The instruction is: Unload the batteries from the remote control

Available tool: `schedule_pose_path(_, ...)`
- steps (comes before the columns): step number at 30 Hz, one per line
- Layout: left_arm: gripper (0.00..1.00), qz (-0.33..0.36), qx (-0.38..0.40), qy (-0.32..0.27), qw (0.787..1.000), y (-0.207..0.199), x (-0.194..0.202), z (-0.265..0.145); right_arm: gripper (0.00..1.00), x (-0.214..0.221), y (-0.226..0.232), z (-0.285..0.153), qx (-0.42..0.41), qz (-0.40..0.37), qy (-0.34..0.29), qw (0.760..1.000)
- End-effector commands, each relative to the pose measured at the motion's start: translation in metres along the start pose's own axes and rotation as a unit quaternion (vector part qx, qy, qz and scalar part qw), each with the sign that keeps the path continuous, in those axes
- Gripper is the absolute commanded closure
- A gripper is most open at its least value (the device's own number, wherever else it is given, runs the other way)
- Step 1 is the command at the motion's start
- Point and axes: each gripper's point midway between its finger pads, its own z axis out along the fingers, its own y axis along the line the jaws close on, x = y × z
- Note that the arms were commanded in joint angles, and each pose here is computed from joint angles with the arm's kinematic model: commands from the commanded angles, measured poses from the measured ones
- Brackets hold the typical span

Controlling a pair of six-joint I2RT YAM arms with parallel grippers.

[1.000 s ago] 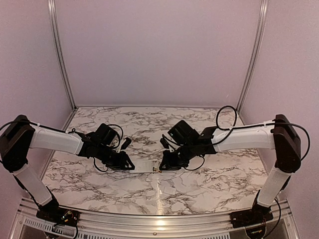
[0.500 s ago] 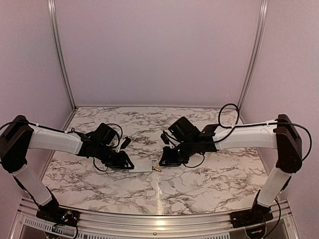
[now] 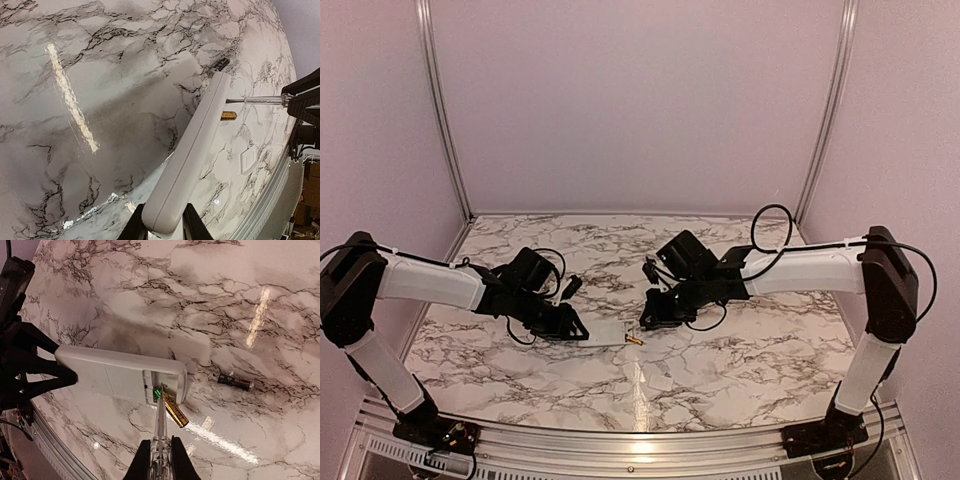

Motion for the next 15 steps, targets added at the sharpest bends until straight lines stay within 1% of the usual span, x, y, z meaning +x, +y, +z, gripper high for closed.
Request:
schedule_pose_path(1, 1.0, -0.045, -0.116, 0.047, 0.991, 0.055, 0.037, -0.001, 1.0, 0.003, -0.003, 0.005, 0.002, -0.011, 0.013, 1.0)
schedule_pose_path(5, 1.0, -0.047, -0.117, 0.044, 0.991, 0.055, 0.036, -0.001, 1.0, 0.017, -0.006, 0.001, 0.006, -0.015, 0.026, 1.0)
schedule_pose_path(11, 1.0, -0.05, -0.118, 0.041, 0.991, 0.055, 0.034, 0.0, 1.0, 0.03, 0.01, 0.003, -0.026, -0.032, 0.046, 0.998)
schedule_pose_path(15, 1.0, -0.051, -0.118, 0.04, 0.991, 0.055, 0.033, 0.0, 1.0, 0.029, 0.016, 0.001, -0.033, -0.035, 0.042, 0.998)
